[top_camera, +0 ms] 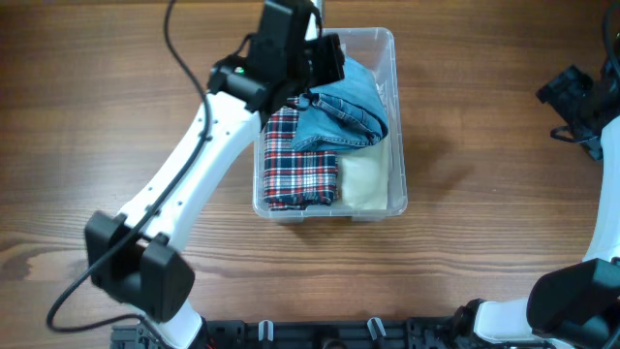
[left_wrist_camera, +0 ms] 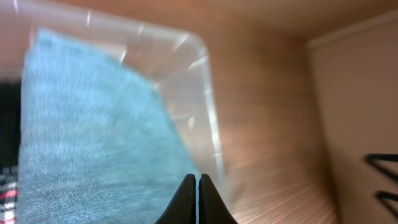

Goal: Pack container
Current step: 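Lower the denim cloth onto the top of the container with the left gripper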

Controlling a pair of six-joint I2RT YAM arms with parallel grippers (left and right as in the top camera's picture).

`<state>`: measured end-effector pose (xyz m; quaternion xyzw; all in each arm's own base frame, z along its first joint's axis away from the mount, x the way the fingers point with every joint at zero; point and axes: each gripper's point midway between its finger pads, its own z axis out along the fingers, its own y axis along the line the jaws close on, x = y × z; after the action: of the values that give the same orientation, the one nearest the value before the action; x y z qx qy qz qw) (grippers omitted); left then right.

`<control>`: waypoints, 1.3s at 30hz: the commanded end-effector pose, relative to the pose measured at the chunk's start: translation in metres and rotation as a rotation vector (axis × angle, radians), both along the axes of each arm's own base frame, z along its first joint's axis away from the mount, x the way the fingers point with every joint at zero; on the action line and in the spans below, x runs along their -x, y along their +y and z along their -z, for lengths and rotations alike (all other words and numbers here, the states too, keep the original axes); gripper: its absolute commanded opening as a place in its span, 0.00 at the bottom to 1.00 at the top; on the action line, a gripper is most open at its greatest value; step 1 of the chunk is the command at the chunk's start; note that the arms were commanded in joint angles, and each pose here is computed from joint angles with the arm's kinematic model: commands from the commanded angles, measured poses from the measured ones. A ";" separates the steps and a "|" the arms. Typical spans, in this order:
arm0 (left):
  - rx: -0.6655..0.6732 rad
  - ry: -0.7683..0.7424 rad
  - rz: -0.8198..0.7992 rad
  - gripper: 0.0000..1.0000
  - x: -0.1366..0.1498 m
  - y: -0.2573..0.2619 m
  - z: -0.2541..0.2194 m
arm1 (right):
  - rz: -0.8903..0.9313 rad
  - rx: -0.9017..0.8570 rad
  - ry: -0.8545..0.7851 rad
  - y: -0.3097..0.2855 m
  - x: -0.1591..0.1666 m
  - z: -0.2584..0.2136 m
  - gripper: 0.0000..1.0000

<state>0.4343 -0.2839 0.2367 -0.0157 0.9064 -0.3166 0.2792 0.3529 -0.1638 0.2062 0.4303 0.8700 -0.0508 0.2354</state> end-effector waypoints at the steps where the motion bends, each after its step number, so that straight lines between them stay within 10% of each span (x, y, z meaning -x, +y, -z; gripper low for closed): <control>1: -0.096 0.114 0.013 0.04 0.010 0.003 0.045 | 0.012 -0.016 0.007 0.000 0.000 0.006 1.00; 19: -0.454 0.403 -0.046 0.04 0.053 0.045 0.168 | 0.012 -0.016 0.007 0.000 0.000 0.006 1.00; 39: -0.306 0.096 0.042 0.04 0.070 0.017 0.034 | 0.012 -0.016 0.007 0.000 0.000 0.006 1.00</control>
<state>0.3783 -0.2614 0.1863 0.0085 0.9606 -0.1665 0.2222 0.3529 -0.1638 0.2061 0.4302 0.8700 -0.0506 0.2354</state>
